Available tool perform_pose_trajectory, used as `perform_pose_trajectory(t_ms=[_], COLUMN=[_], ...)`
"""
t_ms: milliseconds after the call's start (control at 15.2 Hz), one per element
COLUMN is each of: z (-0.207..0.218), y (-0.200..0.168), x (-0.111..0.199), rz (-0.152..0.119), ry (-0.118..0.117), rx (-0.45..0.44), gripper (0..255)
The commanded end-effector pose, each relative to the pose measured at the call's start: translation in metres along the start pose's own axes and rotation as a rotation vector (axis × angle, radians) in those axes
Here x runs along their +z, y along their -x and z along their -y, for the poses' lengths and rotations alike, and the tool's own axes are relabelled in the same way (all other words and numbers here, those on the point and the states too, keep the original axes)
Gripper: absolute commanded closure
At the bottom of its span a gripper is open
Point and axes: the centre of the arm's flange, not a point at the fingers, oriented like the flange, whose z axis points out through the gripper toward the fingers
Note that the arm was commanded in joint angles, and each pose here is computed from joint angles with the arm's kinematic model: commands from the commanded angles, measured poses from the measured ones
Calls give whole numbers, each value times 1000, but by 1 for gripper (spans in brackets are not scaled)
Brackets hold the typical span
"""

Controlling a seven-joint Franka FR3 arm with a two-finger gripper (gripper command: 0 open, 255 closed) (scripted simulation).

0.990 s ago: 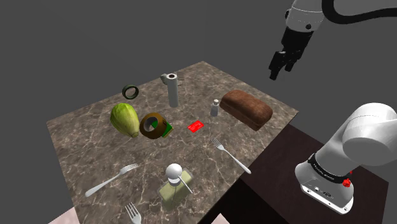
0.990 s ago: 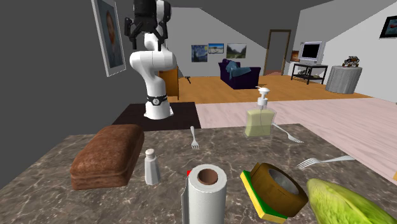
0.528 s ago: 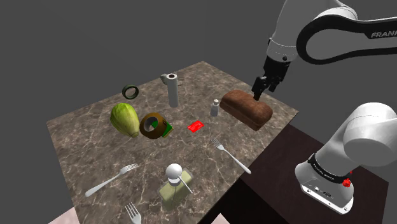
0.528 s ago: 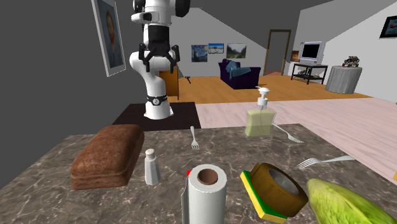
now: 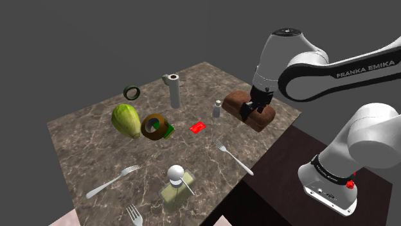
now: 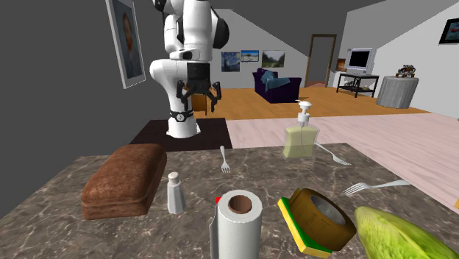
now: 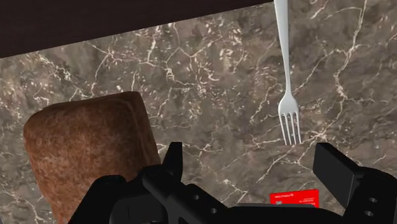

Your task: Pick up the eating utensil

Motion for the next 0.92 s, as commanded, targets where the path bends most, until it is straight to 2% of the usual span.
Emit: perform_pose_trajectory(t_ms=[0, 792, 858], z=[15, 91, 92], y=[1, -5, -5], x=[23, 159, 161], rz=[-7, -34, -34], ry=[-7, -38, -39], rx=[9, 55, 56], gripper=[0, 0, 0])
